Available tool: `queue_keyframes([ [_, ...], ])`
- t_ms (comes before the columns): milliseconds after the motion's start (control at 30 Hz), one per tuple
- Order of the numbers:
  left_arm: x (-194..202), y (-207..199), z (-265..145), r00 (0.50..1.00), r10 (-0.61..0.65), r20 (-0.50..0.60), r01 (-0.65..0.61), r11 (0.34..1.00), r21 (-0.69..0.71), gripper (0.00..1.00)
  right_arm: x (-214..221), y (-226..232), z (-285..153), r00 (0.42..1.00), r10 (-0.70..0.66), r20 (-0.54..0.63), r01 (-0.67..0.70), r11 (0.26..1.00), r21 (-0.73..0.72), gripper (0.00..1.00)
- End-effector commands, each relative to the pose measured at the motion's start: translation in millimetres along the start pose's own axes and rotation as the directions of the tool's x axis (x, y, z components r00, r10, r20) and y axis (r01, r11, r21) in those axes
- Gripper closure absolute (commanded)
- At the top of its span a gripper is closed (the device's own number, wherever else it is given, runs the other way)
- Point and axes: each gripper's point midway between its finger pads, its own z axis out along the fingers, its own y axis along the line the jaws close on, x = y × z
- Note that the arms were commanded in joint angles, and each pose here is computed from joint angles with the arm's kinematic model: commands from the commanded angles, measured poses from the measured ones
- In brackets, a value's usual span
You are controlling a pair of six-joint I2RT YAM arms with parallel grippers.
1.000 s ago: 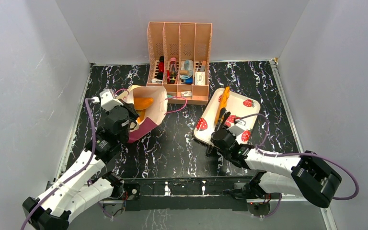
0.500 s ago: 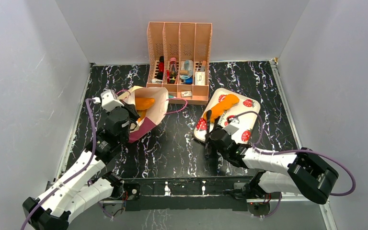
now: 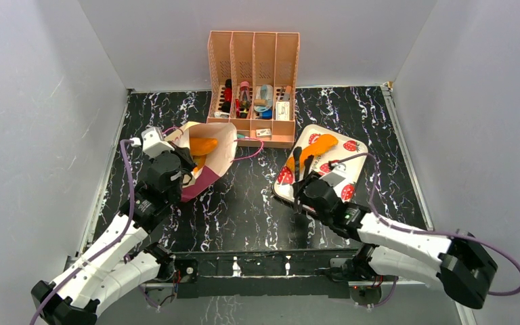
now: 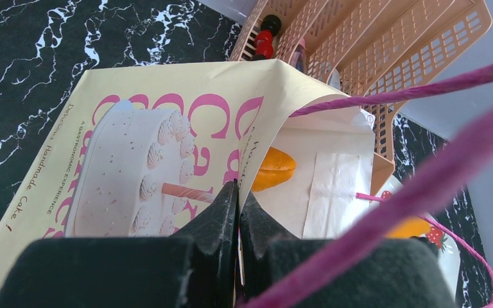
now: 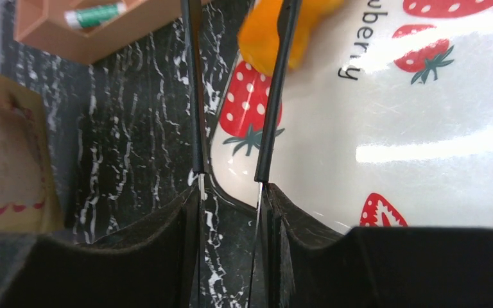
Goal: Take the fake bread out of the paper bag
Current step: Place the fake bread in the container, then take out the fake bread from the paper bag.
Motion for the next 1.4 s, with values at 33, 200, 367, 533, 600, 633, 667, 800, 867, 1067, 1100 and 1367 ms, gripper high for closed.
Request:
queue_keyframes([
  [33, 0, -2, 1, 1.000, 0.003, 0.002, -0.003, 1.000, 0.018, 1.00, -34, 1, -22, 0.992, 0.081, 0.101, -0.082, 0.997, -0.002, 0.66],
  [200, 15, -9, 7, 0.999, 0.002, -0.038, 0.000, 0.999, 0.045, 1.00, -41, -14, -40, 0.988, 0.096, 0.117, -0.098, 0.995, 0.008, 0.66],
  [367, 27, -23, 12, 0.995, 0.079, -0.064, -0.071, 0.989, 0.129, 1.00, -75, 23, -61, 0.990, -0.043, 0.132, 0.054, 0.995, -0.081, 0.70],
  [533, 61, -52, 12, 0.952, 0.273, -0.137, -0.213, 0.915, 0.344, 1.00, -107, 61, -104, 0.987, -0.085, 0.138, 0.118, 0.960, -0.253, 0.72],
  [600, 76, -59, 14, 0.927, 0.333, -0.172, -0.243, 0.883, 0.401, 1.00, -108, 73, -117, 0.987, -0.118, 0.110, 0.147, 0.938, -0.312, 0.72],
  [633, 80, -61, 15, 0.922, 0.341, -0.181, -0.244, 0.878, 0.411, 1.00, -110, 76, -120, 0.987, -0.125, 0.105, 0.153, 0.933, -0.325, 0.72],
  [667, 84, -61, 15, 0.919, 0.346, -0.189, -0.244, 0.876, 0.416, 1.00, -109, 80, -123, 0.986, -0.134, 0.095, 0.159, 0.926, -0.342, 0.72],
  [800, 90, -59, 17, 0.922, 0.339, -0.188, -0.237, 0.876, 0.419, 1.00, -99, 94, -132, 0.985, -0.173, 0.023, 0.167, 0.897, -0.409, 0.71],
  [867, 91, -58, 17, 0.926, 0.328, -0.185, -0.228, 0.880, 0.416, 1.00, -90, 99, -133, 0.984, -0.178, -0.014, 0.154, 0.887, -0.435, 0.71],
  [1067, 87, -58, 16, 0.936, 0.307, -0.170, -0.215, 0.884, 0.415, 1.00, -56, 110, -128, 0.979, -0.158, -0.132, 0.068, 0.854, -0.516, 0.69],
  [1100, 86, -59, 16, 0.937, 0.307, -0.166, -0.216, 0.884, 0.415, 1.00, -50, 112, -127, 0.976, -0.157, -0.151, 0.054, 0.848, -0.527, 0.68],
  [1367, 81, -65, 19, 0.946, 0.292, -0.137, -0.210, 0.881, 0.424, 1.00, -4, 126, -128, 0.929, -0.144, -0.341, -0.098, 0.792, -0.603, 0.66],
])
